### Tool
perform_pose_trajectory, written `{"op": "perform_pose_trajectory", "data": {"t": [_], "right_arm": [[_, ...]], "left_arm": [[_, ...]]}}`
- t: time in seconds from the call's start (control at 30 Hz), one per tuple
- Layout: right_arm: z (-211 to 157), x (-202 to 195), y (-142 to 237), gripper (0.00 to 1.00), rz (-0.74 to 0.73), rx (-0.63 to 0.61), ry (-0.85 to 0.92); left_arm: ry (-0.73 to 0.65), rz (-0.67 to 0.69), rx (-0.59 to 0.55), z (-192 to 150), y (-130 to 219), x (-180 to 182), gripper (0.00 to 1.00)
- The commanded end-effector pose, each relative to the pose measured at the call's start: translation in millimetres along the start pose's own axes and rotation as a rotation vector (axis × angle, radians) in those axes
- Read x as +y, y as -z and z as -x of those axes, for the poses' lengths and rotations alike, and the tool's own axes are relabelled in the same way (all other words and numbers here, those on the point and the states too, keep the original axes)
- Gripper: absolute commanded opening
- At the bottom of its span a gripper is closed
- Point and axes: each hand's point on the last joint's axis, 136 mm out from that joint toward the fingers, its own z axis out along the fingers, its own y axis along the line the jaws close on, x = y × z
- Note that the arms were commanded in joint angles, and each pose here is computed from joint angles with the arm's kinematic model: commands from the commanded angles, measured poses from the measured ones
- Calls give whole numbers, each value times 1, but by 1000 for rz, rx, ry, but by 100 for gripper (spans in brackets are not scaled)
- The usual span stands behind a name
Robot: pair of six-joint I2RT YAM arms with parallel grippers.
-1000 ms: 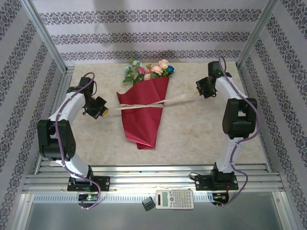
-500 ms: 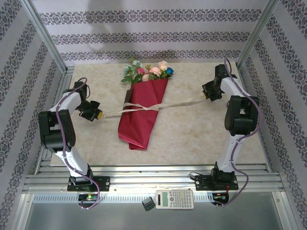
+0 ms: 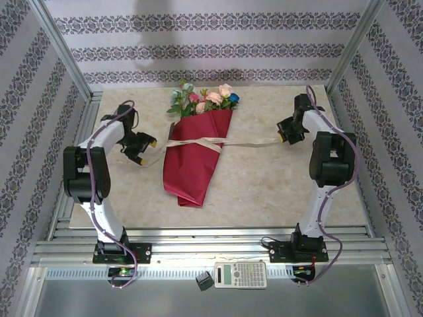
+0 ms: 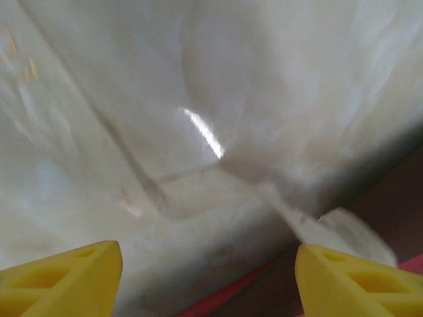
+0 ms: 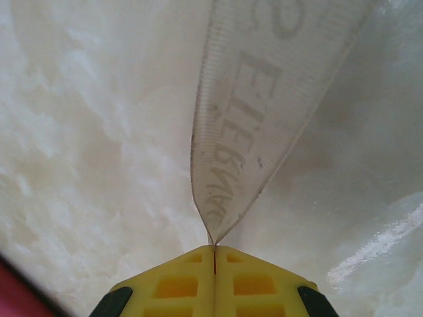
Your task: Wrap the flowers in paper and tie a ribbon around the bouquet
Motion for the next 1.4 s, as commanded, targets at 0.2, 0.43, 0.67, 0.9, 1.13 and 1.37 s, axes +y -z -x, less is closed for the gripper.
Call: {"op": "perform_pose_trajectory", "data": {"t": [0.2,0.43,0.67,0.9,1.13,1.37], "right_arm": [[-2,-2,18,0,22,-12,22],[-2,-2,19,0,30,-8,19],[-1,-2,18,0,31,-6,17],[-2,-6,16,0,21,-3,18],[-8,-6,18,30,17,6,23],[-84,35,16,49,110,52,19]], "left_arm": [[282,-77,-57,-3,-1,-37,76],[307,-29,-3,-2,-31,-47,73],[347,-47,39,-9,-49,-56,65],[331,-53,27,1,-67,-65,39],[288,-133,58,-18,-64,-77,0],[275,-143,80,-32,-65,-72,0]]}}
